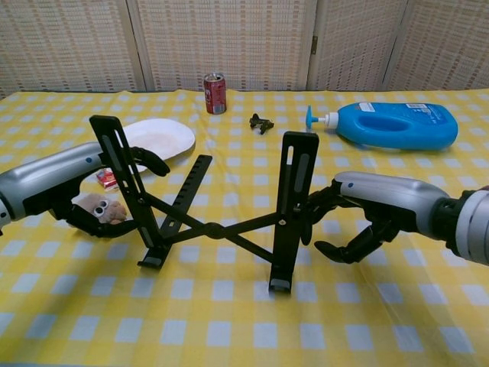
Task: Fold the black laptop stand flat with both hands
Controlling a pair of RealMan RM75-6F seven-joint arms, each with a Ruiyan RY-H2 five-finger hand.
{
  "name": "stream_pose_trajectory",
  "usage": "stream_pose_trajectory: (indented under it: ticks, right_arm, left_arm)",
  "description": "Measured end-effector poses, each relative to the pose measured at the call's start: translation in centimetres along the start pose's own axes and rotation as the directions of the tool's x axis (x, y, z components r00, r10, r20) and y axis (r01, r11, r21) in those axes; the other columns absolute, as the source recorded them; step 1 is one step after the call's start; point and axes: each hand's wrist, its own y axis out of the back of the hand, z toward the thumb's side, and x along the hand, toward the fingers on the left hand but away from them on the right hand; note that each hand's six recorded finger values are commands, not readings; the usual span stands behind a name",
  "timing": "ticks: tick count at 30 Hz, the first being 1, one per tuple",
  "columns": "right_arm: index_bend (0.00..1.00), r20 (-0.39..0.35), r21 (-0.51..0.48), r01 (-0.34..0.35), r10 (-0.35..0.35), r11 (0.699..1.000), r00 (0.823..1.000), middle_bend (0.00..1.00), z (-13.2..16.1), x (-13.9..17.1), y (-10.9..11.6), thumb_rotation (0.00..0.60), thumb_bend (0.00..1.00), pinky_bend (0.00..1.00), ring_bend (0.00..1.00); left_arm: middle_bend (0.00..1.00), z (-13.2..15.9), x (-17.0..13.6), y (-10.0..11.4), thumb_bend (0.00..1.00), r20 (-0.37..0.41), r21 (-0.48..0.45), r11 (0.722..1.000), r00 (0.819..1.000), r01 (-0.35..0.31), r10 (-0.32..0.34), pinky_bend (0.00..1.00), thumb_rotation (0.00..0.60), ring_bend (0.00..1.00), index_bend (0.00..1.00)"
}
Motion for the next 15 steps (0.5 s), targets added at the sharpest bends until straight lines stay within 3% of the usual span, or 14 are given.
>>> stream_pose_trajectory:
  ticks: [6, 15]
  right_arm:
    - [0.47, 0.011, 0.005, 0.004, -0.004, 1.0, 1.0, 0.23, 0.0, -0.2, 0.0, 0.6, 0.35, 0.04, 0.19]
    - [0.45, 0.023, 0.012, 0.019, -0.019, 1.0, 1.0, 0.23, -0.5, 0.5, 0.9, 0.6, 0.33, 0.04, 0.19]
  left_arm:
    - [0.23, -0.1, 0.0, -0.1, 0.36, -0.002, -0.001, 1.0, 1.0, 0.003, -0.003, 0.0, 0.6, 0.1, 0.24]
    - [0.23, -0.1, 0.1, -0.3, 0.36, -0.004, -0.004, 1.0, 1.0, 0.006, -0.006, 0.0, 0.6, 0.1, 0.23]
